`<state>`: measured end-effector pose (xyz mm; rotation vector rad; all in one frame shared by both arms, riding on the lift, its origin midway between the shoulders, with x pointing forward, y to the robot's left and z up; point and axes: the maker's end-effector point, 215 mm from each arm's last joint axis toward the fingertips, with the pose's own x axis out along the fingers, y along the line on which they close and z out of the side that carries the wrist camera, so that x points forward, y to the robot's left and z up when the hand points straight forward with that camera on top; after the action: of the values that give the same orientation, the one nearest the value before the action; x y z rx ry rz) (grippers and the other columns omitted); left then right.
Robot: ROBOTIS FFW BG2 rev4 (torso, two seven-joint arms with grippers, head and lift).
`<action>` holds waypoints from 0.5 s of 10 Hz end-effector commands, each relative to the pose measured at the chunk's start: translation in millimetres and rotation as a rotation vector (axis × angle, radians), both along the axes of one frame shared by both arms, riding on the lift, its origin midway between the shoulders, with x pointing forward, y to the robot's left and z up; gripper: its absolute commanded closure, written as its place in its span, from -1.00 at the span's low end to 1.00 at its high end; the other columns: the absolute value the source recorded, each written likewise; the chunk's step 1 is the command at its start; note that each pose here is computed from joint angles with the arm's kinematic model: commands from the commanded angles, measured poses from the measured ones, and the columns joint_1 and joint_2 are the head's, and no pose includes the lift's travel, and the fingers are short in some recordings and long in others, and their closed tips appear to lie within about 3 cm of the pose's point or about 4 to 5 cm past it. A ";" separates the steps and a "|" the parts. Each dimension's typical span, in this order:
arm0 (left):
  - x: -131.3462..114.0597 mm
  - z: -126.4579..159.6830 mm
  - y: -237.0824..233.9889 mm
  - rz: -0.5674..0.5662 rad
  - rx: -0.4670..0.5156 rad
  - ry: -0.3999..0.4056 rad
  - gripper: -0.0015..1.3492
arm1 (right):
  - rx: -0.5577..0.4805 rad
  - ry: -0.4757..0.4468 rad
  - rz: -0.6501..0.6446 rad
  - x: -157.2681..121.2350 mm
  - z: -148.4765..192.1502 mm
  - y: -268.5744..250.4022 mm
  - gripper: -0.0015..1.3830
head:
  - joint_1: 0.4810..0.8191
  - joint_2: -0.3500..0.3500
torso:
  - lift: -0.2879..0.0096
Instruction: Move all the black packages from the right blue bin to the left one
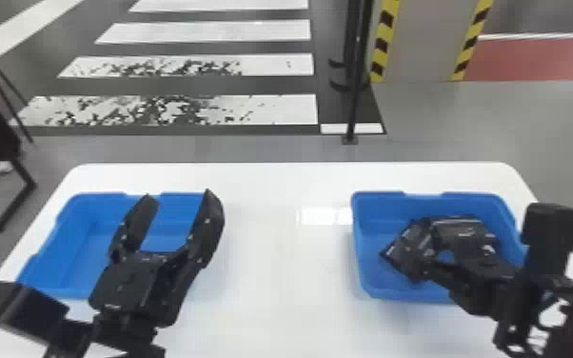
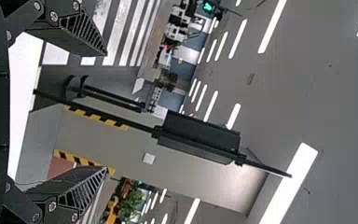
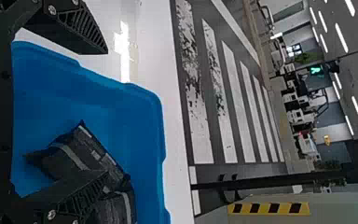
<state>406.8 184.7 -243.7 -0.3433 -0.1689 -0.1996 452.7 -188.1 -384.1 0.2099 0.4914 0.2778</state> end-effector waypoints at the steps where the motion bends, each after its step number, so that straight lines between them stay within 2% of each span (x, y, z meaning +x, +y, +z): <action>1: 0.1 -2.9 -2.4 -0.013 -0.001 0.008 -0.72 | 0.013 0.042 -0.023 10.1 -26.8 -6.0 -0.81 | 0.27 0.01 | 0.05; 5: 0.7 -9.4 -6.2 -0.028 -0.007 0.024 -0.72 | 0.004 0.147 -0.038 28.4 -69.8 -17.3 -0.79 | 0.27 -0.07 | 0.05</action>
<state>407.2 178.4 -252.7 -0.3495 -0.1415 -0.2221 478.7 -203.3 -449.4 0.2461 0.6170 0.2297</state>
